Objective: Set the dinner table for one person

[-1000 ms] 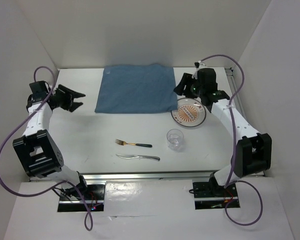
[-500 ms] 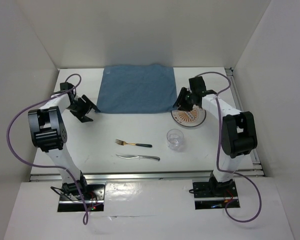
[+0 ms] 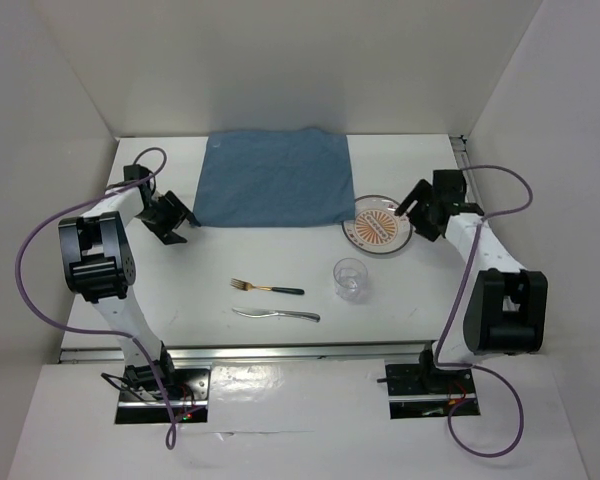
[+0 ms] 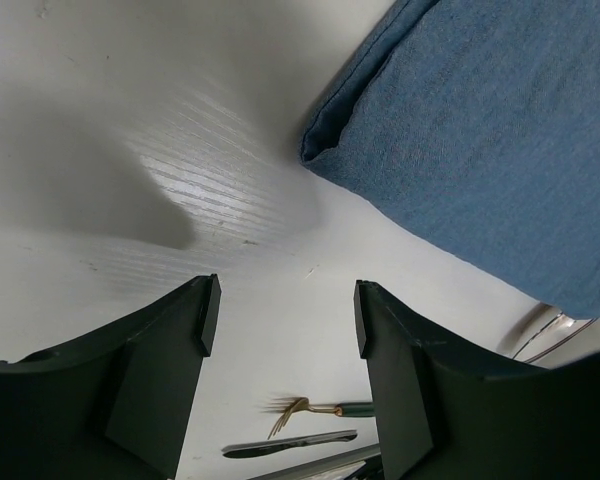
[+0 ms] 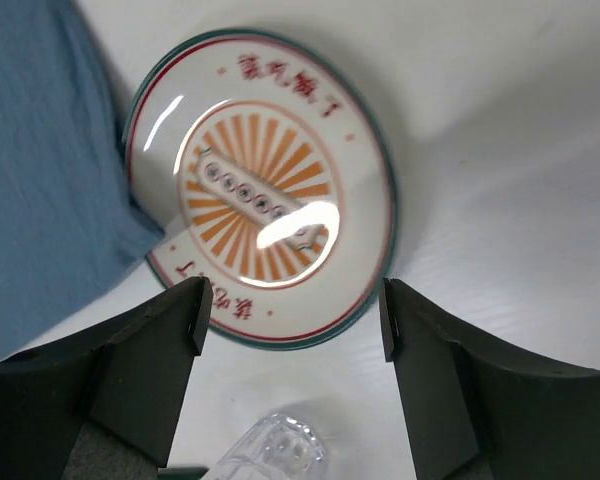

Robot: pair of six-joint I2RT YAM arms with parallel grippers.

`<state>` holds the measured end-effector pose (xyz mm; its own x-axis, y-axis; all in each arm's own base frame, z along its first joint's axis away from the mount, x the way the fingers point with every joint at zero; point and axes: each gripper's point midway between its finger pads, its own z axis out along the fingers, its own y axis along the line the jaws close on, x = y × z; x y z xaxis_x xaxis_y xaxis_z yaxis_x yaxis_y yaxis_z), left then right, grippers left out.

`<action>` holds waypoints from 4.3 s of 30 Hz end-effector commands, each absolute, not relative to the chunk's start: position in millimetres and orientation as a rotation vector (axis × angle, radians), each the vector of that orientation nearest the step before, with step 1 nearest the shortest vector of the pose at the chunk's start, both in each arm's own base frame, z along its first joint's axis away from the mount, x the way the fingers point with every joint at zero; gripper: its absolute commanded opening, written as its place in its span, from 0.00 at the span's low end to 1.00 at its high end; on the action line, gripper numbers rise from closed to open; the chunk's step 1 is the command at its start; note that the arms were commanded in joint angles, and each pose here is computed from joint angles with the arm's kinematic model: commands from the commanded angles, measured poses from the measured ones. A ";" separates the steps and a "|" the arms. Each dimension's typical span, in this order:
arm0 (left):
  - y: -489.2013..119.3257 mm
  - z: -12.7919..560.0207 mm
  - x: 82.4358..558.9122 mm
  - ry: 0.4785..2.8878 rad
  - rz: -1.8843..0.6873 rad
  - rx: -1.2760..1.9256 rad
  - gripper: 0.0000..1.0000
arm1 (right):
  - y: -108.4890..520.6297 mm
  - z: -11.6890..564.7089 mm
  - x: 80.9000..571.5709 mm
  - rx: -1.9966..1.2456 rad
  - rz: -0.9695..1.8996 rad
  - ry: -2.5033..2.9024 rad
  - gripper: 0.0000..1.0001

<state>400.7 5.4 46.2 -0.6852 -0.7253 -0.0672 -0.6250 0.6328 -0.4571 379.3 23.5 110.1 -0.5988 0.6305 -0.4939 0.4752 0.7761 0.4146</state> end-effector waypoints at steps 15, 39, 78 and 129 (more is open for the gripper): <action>12.4 79.5 409.9 2.549 -0.555 -1.033 0.73 | 0.8 49.8 377.1 1.007 0.616 2.318 0.65; 14.4 86.7 404.2 2.551 -0.527 -1.025 0.73 | -70.7 25.6 330.4 1.212 0.123 2.355 0.00; 7.1 22.8 443.9 2.680 -0.312 -1.038 0.53 | 161.4 58.9 425.5 0.653 0.625 2.477 0.65; 7.4 47.5 370.9 2.680 -0.235 -1.002 0.00 | 131.1 57.8 373.9 0.605 0.307 2.441 0.00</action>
